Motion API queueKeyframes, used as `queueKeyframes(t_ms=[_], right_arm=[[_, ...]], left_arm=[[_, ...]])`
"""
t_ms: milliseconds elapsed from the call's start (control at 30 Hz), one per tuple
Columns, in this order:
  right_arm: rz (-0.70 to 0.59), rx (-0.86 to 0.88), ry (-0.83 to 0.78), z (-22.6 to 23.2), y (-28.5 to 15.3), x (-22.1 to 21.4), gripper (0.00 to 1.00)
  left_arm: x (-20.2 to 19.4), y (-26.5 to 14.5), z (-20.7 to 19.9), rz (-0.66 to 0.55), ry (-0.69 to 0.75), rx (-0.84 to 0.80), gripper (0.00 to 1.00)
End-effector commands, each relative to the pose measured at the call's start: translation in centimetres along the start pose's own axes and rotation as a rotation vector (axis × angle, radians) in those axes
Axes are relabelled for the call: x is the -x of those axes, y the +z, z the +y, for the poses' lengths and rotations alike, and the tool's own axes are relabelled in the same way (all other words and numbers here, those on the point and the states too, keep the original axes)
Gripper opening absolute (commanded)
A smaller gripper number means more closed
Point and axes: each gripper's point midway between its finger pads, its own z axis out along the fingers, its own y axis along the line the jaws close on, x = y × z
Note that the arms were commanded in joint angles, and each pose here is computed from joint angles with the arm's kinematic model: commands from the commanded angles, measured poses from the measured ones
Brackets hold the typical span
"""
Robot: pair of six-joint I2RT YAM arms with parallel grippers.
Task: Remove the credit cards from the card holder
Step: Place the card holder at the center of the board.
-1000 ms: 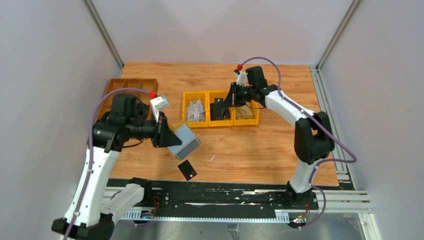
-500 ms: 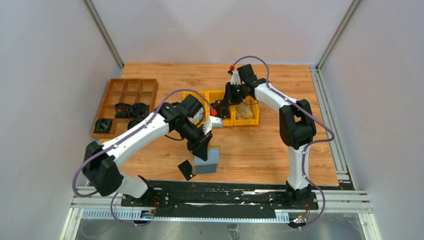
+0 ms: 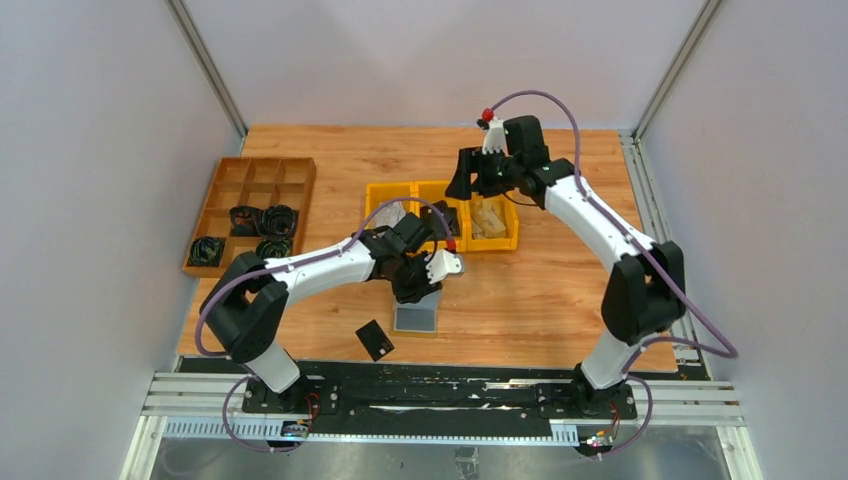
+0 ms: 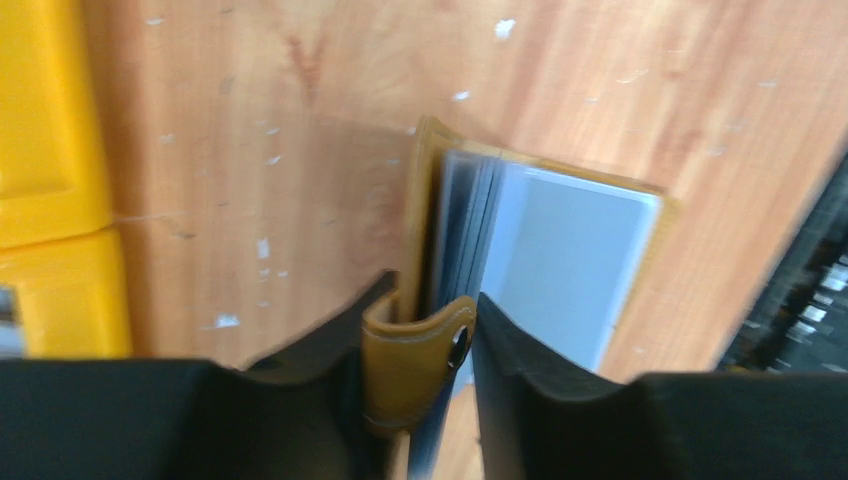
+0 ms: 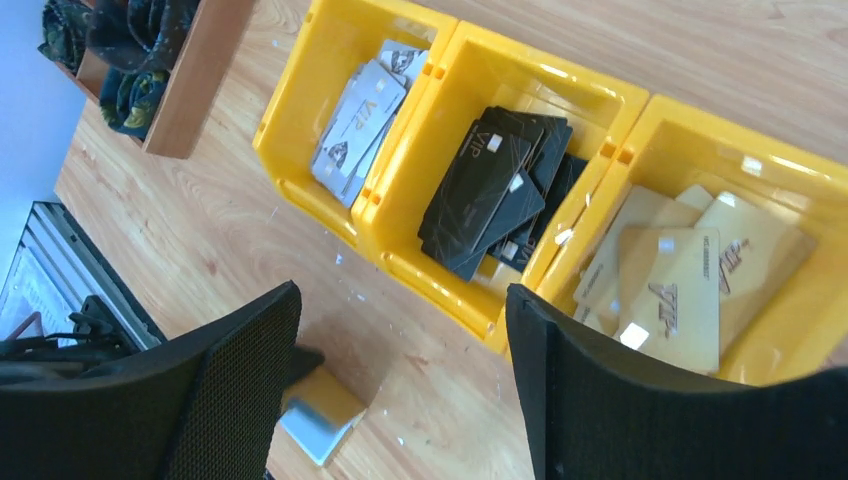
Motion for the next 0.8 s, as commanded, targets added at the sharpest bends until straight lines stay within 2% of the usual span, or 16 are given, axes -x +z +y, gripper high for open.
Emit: queueKeyframes(t_ms=[0,100,200,467,533,667,767], right_arm=[[-0.035,-0.041,0.018,-0.6,-2.5,-1.3,0.78],[-0.047,-0.043,0.049,-0.4,-3.7,-3.1,0.79],[-0.059,-0.048,0.074,0.0,-5.1,-4.4,0.79],[-0.047,-0.083,0.112,0.5,-8.0,-7.1,0.82],[-0.053,-0.089,0.121,0.7,-8.8,-7.6,0.83],[-0.064,-0.106,0.131,1.0,-10.4,-8.8,0.83],[-0.096,-0.150,0.116,0.5,-11.5,-9.4,0.84]], left_arm=[[3.7,-1.7,4.8,-0.176,0.177,0.307,0.44],[3.4,-2.2,4.6,-0.176,0.242,0.351,0.45],[2.6,-2.4,3.3,-0.166,0.256,0.323,0.45],[-2.3,-0.9,-5.7,-0.086,0.279,0.002,0.52],[-3.7,-0.1,-6.5,-0.060,0.296,-0.022,0.65],[-5.1,0.8,-6.8,-0.022,0.295,-0.024,0.67],[-4.8,-0.5,-5.9,-0.012,0.271,0.042,0.78]])
